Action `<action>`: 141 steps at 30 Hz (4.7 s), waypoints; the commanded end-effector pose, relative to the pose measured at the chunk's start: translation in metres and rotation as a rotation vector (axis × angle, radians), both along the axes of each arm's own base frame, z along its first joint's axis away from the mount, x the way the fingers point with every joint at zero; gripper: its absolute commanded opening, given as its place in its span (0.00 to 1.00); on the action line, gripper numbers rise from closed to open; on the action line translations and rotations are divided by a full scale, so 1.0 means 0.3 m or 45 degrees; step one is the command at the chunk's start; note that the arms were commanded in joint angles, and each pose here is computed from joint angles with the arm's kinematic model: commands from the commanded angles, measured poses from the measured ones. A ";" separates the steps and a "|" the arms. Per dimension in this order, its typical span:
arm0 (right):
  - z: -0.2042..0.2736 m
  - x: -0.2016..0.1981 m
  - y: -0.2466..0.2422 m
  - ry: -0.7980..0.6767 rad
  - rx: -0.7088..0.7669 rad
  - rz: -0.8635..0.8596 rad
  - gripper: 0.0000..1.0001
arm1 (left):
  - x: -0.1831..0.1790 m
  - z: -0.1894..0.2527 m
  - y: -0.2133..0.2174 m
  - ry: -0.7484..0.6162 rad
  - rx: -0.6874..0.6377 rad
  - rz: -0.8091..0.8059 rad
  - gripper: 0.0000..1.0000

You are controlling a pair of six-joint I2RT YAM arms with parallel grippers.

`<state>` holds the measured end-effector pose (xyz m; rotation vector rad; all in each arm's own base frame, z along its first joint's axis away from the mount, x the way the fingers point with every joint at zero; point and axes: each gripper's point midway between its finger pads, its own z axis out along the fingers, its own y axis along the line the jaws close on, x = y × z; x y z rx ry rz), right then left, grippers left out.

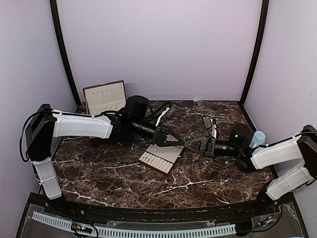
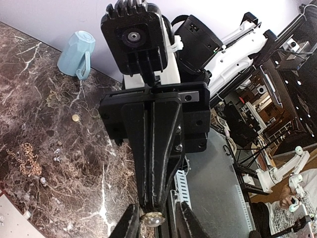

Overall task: Organize the mixed jewelry
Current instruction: Pass from the right arm to the left, then pass from the left arm to the right

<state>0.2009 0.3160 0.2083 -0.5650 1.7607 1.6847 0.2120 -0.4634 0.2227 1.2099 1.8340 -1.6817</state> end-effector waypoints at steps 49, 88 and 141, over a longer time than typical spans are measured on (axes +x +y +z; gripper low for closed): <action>0.028 0.018 -0.006 -0.031 0.038 -0.049 0.00 | -0.013 0.020 0.003 -0.020 -0.026 0.011 0.33; 0.030 0.052 -0.092 -0.050 0.011 -0.207 0.35 | 0.058 -0.038 0.066 0.058 0.086 0.154 0.07; -0.092 -0.069 -0.004 0.198 -0.084 0.084 0.32 | -0.039 -0.093 0.017 -1.155 0.235 0.115 0.07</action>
